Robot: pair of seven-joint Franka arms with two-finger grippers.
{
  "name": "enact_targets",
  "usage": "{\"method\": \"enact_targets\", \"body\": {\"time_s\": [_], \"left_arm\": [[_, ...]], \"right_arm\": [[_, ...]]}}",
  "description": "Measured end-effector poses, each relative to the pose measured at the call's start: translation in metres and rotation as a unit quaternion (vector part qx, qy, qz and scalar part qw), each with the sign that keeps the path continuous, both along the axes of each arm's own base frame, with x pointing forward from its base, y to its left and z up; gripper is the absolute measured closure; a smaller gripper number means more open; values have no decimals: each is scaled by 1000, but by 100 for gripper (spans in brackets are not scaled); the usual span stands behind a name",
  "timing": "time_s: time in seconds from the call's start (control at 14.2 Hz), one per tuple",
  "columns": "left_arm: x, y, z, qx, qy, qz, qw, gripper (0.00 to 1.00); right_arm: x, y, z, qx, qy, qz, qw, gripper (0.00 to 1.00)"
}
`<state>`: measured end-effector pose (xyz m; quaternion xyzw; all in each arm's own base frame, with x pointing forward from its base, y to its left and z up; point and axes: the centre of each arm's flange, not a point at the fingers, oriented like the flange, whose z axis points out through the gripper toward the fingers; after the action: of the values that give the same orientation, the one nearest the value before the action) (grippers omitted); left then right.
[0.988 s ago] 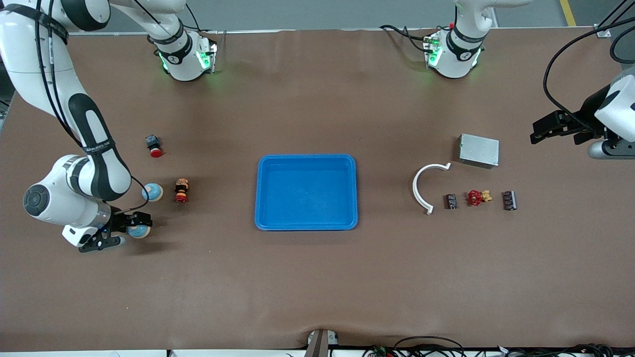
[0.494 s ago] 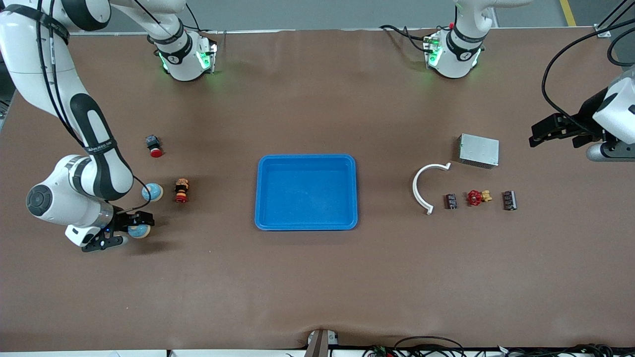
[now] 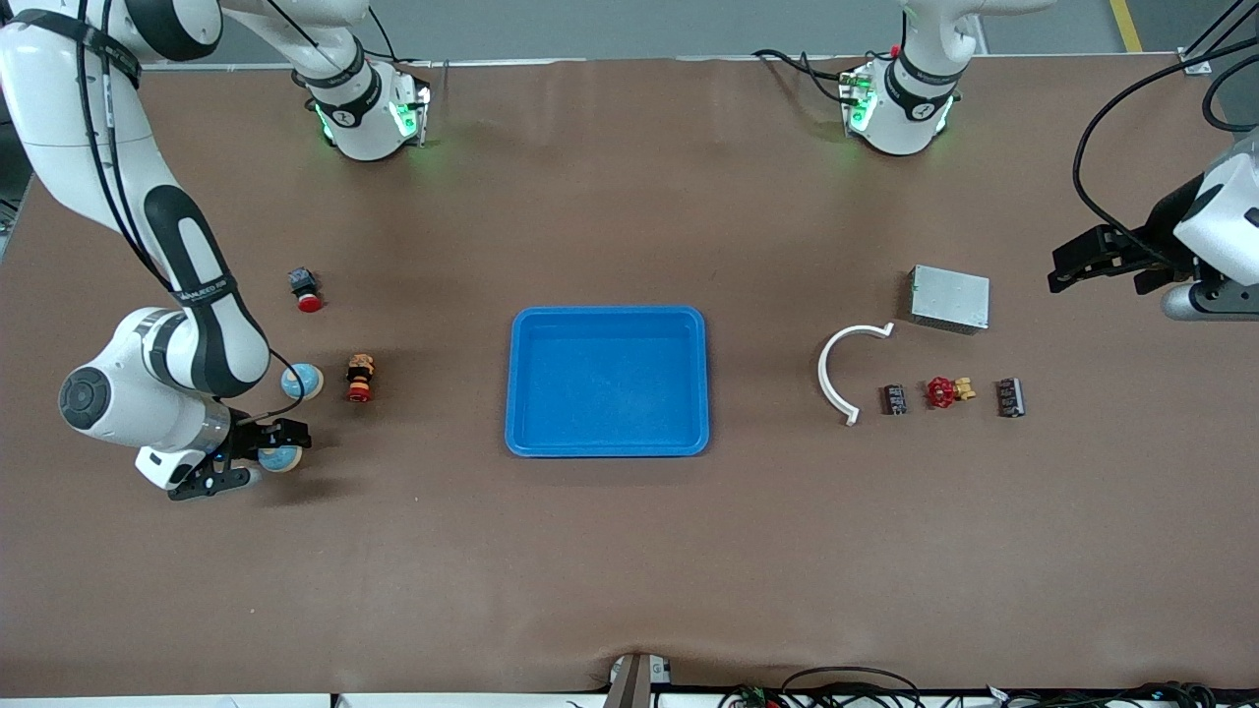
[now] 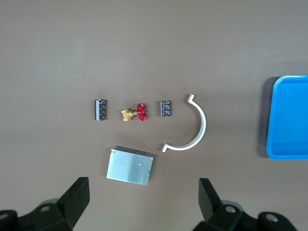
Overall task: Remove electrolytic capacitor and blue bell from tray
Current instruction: 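Lower the bell onto the table with the right gripper and release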
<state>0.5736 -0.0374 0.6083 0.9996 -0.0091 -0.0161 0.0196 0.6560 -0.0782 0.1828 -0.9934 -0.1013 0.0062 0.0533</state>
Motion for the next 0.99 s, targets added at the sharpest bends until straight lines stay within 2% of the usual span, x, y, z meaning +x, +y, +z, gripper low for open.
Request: {"method": "enact_targets", "body": {"time_s": [0.63, 0.99], "left_arm": [[0, 0, 0, 0, -1, 0, 1000, 0], [1, 0, 0, 0, -2, 0, 1000, 0]], "right_arm": [[4, -2, 7, -2, -8, -1, 1000, 0], [9, 0, 31, -1, -13, 2, 1000, 0]]}}
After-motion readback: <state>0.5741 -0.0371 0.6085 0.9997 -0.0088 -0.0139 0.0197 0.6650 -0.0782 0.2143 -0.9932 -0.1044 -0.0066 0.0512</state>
